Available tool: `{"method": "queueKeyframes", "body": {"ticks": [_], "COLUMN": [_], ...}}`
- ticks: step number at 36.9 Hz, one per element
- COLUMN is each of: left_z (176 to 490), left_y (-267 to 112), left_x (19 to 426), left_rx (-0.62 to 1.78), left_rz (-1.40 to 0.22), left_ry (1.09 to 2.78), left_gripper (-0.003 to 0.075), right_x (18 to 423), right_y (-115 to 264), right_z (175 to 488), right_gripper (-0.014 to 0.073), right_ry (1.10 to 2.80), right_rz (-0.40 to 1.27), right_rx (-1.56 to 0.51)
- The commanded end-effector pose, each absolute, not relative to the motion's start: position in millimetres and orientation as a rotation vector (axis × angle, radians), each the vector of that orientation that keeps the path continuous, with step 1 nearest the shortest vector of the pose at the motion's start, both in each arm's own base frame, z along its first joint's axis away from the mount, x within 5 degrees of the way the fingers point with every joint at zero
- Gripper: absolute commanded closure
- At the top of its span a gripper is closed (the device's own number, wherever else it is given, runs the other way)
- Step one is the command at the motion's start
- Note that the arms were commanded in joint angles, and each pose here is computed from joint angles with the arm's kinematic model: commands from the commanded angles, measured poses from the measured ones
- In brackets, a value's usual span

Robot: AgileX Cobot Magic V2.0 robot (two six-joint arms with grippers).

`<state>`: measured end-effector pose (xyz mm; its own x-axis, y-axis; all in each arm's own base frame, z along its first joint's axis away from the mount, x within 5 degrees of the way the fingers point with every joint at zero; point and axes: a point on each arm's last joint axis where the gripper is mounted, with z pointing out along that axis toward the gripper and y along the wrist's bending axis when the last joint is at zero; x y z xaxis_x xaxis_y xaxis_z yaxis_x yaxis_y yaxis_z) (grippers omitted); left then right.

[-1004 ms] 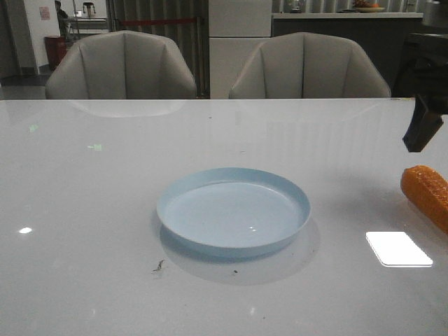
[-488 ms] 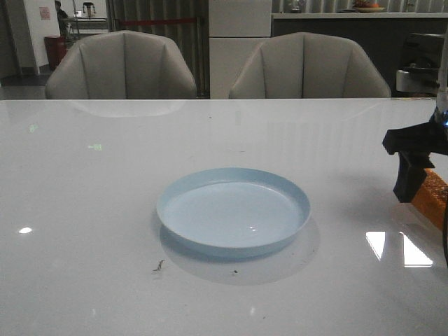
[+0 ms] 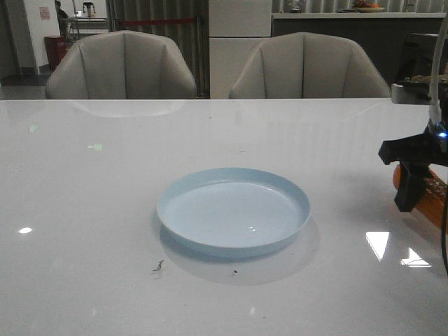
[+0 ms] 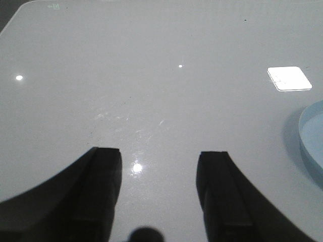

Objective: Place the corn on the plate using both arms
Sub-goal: 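Lift the corn and carry it over the plate with the right gripper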

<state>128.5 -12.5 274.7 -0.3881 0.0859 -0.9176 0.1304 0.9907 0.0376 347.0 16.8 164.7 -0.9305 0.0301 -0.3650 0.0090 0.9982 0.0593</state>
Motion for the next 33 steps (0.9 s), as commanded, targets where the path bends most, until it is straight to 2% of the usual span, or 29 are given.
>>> {"method": "queueKeyframes", "body": {"ticks": [1,7,11,19,26,33], "left_z": [291,291,291,291,291,291], "left_y": [-12,-12,-12,-12,-12,-12], "left_x": [132,132,132,132,132,132], "left_rx": [0.128,0.128,0.128,0.128,0.128,0.128], "left_rz": [-0.05,-0.05,-0.05,-0.05,-0.05,-0.05], "left_ry": [1.873,1.873,1.873,1.873,1.873,1.873], "left_gripper": [0.0313,0.0313,0.0313,0.0313,0.0313,0.0313], "right_x": [361,379,388,385,371,365], "right_y": [18,33,56,112,160,191], "right_z": [202,247,281,323,327,307], "right_gripper": [0.0475,0.0475,0.0475,0.0475,0.0475,0.0475], "right_ry": [2.653,2.615,2.547,2.416,2.353,2.386], "right_rz": [0.082,0.102,0.11,0.138,0.172,0.198], "right_rx": [0.006,-0.07,-0.212,-0.492,-0.695,-0.805]}}
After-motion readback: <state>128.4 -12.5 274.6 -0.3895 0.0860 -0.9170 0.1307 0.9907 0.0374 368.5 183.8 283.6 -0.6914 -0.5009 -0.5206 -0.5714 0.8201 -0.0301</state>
